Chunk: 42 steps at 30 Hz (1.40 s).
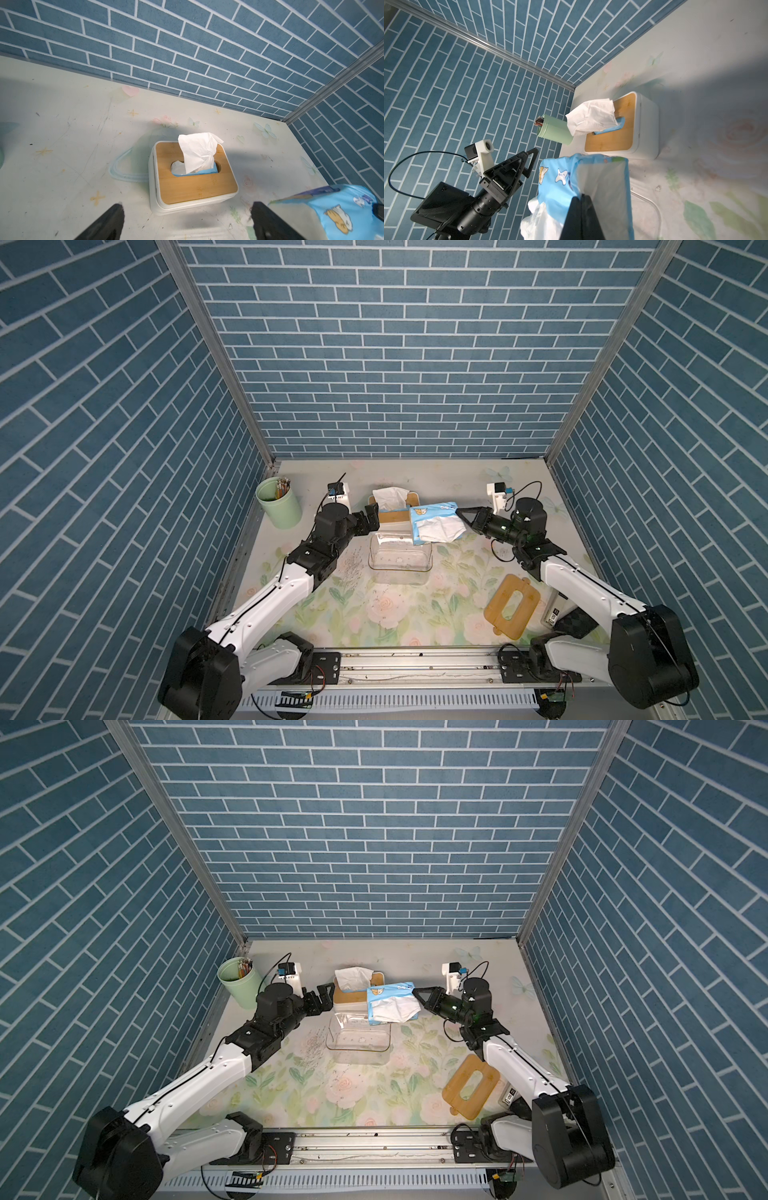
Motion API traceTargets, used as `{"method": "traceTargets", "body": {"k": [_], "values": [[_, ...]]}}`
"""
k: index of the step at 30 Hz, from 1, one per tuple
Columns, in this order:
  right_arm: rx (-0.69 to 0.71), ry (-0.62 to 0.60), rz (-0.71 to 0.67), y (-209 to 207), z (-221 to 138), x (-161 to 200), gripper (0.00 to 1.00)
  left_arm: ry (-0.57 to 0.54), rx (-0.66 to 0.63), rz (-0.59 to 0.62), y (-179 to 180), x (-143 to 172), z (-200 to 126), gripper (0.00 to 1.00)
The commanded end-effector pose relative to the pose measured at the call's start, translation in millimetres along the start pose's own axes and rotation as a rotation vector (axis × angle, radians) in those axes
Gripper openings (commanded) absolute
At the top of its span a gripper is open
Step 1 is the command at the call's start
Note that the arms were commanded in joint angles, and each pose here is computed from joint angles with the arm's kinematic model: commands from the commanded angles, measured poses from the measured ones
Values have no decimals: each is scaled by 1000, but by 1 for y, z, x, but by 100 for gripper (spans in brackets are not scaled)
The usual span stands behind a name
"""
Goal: Put the tissue paper into the tissue box
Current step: Place the paper towel in the tissue box.
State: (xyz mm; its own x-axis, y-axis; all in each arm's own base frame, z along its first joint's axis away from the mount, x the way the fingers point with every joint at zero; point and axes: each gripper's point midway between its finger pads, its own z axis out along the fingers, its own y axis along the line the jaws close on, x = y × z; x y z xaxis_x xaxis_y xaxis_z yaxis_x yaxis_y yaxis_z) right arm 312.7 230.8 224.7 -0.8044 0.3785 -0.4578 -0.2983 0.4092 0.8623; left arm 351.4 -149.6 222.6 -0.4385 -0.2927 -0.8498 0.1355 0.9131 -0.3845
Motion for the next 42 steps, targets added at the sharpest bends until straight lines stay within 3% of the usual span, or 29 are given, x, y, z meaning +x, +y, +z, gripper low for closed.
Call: {"method": "traceTargets", "body": {"k": [1, 17, 28, 42], "values": [[-50, -69, 4, 33, 9, -10, 0, -46, -39, -9, 4, -19, -9, 100], [33, -29, 85, 26, 61, 55, 0, -72, -51, 29, 6, -33, -27, 100], [109, -50, 130, 6, 69, 74, 0, -50, -17, 27, 2, -27, -26, 100], [89, -63, 115, 19, 57, 83, 0, -26, -29, 48, 5, -18, -21, 100]]}}
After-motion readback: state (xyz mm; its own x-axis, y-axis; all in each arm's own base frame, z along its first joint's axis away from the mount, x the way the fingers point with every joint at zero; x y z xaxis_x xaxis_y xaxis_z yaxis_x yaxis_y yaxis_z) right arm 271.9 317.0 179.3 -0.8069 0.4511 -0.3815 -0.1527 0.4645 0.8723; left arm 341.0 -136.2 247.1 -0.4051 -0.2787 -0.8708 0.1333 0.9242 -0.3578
